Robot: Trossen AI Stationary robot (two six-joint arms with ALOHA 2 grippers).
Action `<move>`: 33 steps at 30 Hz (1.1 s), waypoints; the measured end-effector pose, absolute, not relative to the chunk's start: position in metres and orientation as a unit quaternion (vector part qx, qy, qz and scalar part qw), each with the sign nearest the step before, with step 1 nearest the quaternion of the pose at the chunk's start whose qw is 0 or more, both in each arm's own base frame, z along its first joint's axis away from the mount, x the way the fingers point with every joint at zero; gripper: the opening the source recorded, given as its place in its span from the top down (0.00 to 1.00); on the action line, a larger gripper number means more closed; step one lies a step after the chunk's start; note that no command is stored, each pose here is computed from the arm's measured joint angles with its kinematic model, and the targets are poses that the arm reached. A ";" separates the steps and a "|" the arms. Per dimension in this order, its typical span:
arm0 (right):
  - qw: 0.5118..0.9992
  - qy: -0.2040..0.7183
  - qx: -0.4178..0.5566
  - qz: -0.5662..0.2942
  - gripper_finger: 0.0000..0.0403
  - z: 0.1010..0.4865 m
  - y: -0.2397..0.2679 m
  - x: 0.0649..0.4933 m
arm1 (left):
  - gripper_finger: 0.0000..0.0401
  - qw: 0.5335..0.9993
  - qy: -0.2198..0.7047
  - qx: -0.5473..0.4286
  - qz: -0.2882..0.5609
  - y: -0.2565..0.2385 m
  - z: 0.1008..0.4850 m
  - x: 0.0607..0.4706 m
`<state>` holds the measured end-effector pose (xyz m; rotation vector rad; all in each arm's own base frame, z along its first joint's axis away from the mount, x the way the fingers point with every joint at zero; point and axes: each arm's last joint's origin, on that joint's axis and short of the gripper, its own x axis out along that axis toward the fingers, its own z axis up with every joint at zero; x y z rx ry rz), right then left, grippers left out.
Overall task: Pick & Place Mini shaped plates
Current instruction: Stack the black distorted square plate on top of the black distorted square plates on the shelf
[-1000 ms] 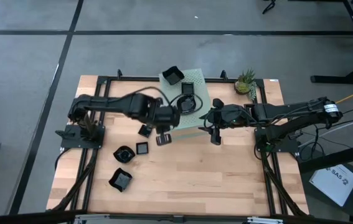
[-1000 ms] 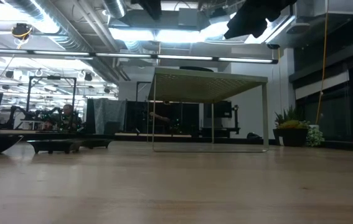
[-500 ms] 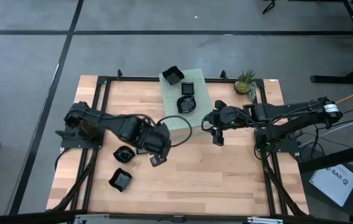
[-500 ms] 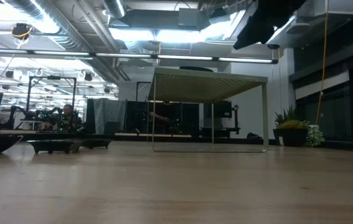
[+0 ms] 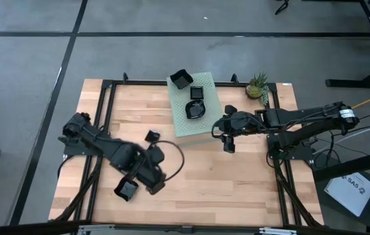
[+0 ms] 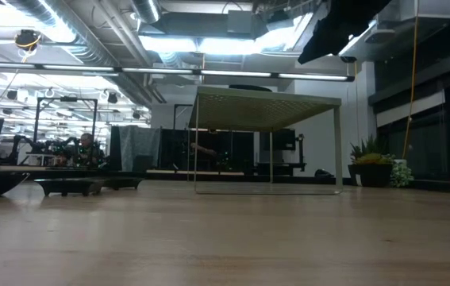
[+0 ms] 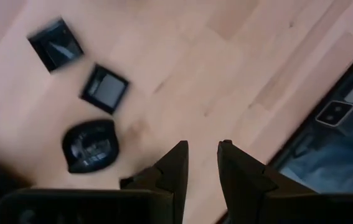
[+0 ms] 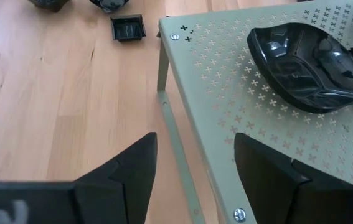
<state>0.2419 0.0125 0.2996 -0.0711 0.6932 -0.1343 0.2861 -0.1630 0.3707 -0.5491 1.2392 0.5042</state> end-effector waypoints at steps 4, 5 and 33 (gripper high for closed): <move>0.938 0.340 -0.041 -0.064 0.47 0.300 0.013 0.242 | 0.80 0.743 0.568 -0.262 0.237 -0.180 0.366 0.279; 0.938 0.340 -0.042 -0.063 0.47 0.300 0.013 0.242 | 0.80 0.741 0.568 -0.265 0.240 -0.183 0.364 0.277; 0.938 0.337 -0.050 -0.061 0.47 0.300 0.012 0.242 | 0.59 0.655 0.625 -0.298 0.303 -0.237 0.228 0.236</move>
